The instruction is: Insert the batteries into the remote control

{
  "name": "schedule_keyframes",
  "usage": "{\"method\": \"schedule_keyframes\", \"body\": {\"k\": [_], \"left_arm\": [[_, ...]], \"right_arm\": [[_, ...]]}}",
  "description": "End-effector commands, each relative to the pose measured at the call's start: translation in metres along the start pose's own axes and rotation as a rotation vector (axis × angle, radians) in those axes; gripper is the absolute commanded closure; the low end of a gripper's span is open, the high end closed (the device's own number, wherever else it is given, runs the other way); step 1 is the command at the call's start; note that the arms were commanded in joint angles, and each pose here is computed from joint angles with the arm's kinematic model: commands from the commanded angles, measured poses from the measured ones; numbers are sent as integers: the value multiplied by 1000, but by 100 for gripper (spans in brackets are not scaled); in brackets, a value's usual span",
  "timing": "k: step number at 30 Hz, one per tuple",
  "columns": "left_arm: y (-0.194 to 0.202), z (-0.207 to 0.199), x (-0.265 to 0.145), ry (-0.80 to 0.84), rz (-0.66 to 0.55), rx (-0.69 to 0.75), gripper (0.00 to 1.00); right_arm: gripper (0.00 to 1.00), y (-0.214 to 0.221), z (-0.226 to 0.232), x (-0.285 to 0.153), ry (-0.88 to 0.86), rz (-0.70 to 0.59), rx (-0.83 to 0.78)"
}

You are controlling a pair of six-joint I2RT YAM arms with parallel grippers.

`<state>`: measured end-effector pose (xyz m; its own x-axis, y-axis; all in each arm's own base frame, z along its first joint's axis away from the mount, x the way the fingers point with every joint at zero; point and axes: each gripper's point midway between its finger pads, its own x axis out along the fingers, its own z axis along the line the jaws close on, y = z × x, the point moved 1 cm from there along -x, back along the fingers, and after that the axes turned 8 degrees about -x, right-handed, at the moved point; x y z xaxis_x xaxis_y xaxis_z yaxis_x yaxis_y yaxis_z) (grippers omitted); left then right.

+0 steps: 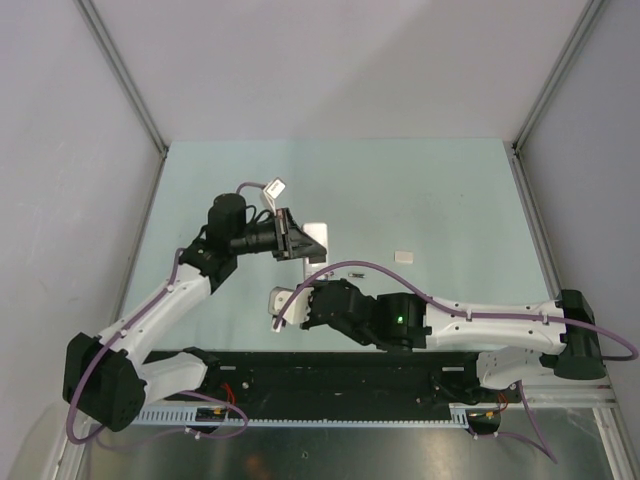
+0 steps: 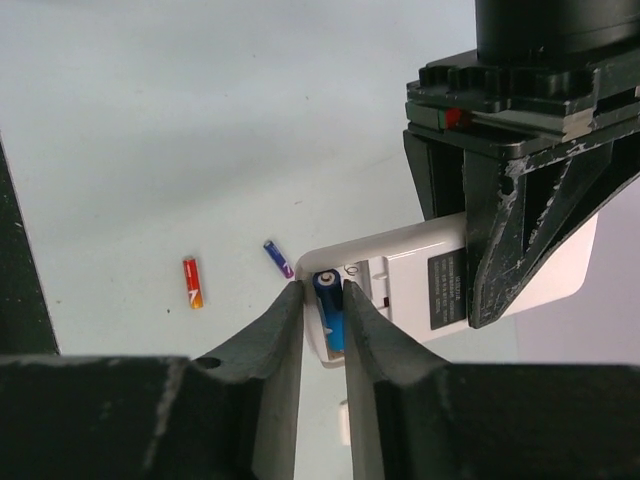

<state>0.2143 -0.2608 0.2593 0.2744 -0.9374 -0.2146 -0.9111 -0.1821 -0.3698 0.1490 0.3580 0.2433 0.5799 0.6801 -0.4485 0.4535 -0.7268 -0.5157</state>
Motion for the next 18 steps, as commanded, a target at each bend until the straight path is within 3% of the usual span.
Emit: {"method": "schedule_keyframes", "body": {"k": [1,18], "left_arm": [[4,-55,-10,176,59,-19,100],[1,-42,-3,147,55,-49,100]], "right_arm": [[74,62,39,-2,-137,226,-85],[66,51,23,-3,-72,193,-56]]}}
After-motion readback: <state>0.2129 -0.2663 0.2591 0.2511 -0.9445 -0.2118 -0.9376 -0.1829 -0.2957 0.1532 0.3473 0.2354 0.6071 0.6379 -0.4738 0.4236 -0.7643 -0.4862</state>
